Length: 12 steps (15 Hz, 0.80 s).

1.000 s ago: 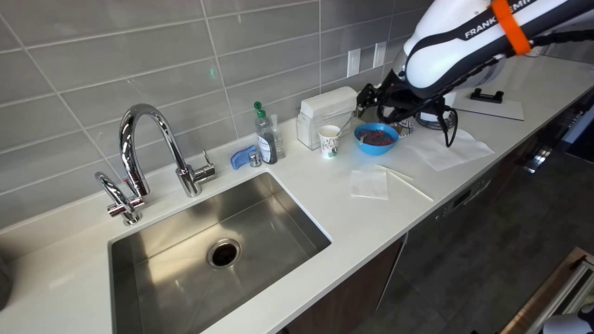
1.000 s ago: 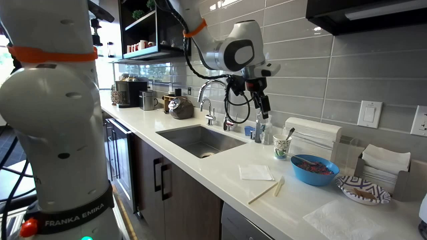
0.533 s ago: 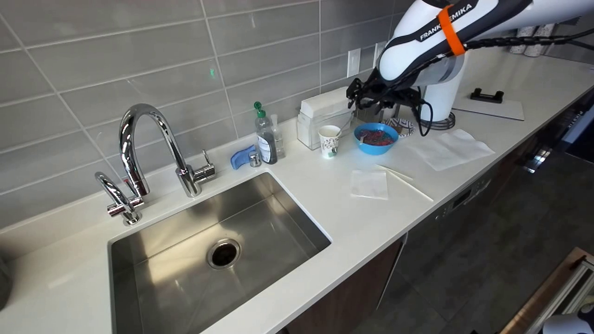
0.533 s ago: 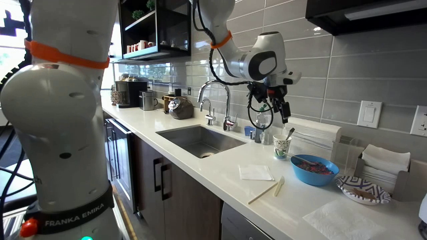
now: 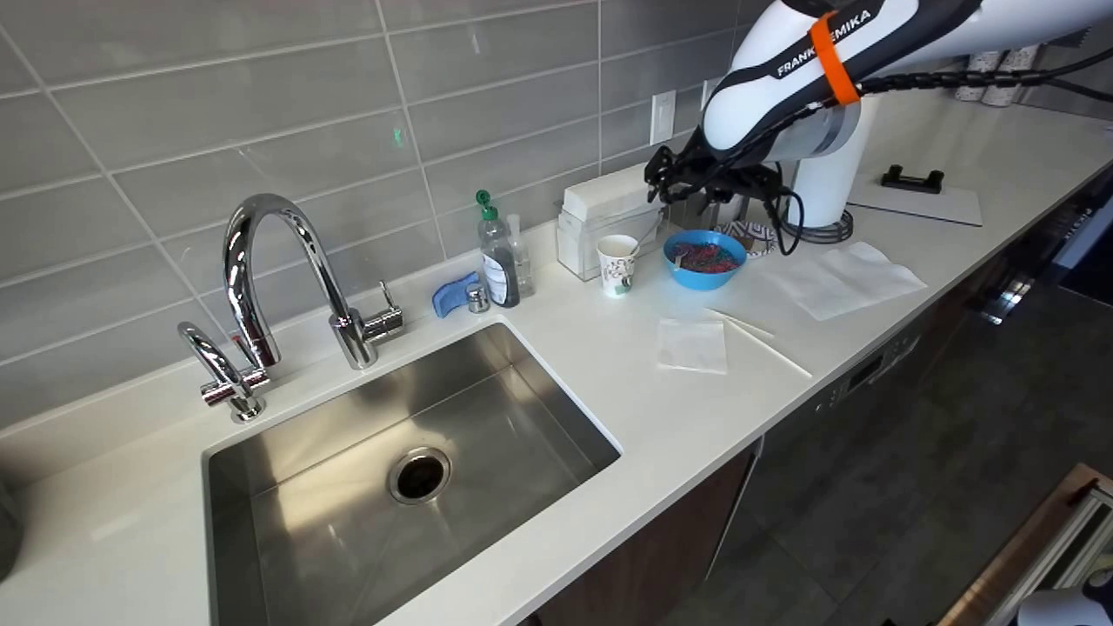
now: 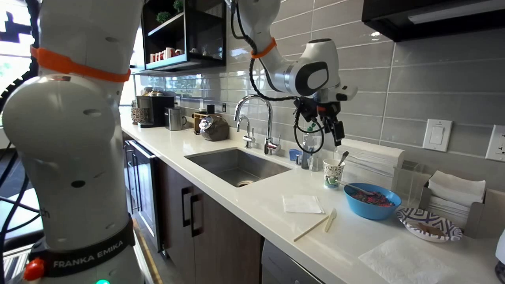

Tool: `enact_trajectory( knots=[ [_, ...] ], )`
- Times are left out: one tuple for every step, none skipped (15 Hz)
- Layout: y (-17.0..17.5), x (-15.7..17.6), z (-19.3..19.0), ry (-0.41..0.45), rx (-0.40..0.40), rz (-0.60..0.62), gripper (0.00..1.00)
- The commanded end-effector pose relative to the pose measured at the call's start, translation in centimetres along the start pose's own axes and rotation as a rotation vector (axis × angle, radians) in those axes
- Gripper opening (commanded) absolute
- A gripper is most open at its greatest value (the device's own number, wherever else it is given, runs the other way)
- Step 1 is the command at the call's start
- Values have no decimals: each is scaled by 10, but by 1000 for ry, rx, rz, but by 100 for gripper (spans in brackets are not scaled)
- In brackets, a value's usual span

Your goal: Pick up the spoon from the cup and put it in the bowl

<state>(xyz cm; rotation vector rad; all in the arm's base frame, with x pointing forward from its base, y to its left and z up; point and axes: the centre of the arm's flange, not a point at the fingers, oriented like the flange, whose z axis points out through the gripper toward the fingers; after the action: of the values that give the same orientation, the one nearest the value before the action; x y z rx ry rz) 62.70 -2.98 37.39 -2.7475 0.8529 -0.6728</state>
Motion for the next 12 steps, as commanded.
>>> enact_trajectory(
  knots=[
    [2, 15, 17, -7, 34, 20, 100],
    [4, 17, 20, -6, 42, 19, 100],
    [5, 21, 25, -7, 49, 17, 100],
    [5, 23, 29, -16, 54, 14, 100],
    [5, 25, 34, -16, 64, 3, 100],
    [6, 27, 39, -14, 72, -3, 100],
    [7, 30, 45, -5, 73, -13, 100],
    [8, 31, 49, -11, 74, -14, 100],
    [8, 33, 53, -9, 74, -22, 98],
    [8, 34, 58, -10, 79, -26, 90],
    [8, 36, 61, -7, 83, -25, 90],
    [7, 38, 66, -1, 84, -29, 81]
  ],
)
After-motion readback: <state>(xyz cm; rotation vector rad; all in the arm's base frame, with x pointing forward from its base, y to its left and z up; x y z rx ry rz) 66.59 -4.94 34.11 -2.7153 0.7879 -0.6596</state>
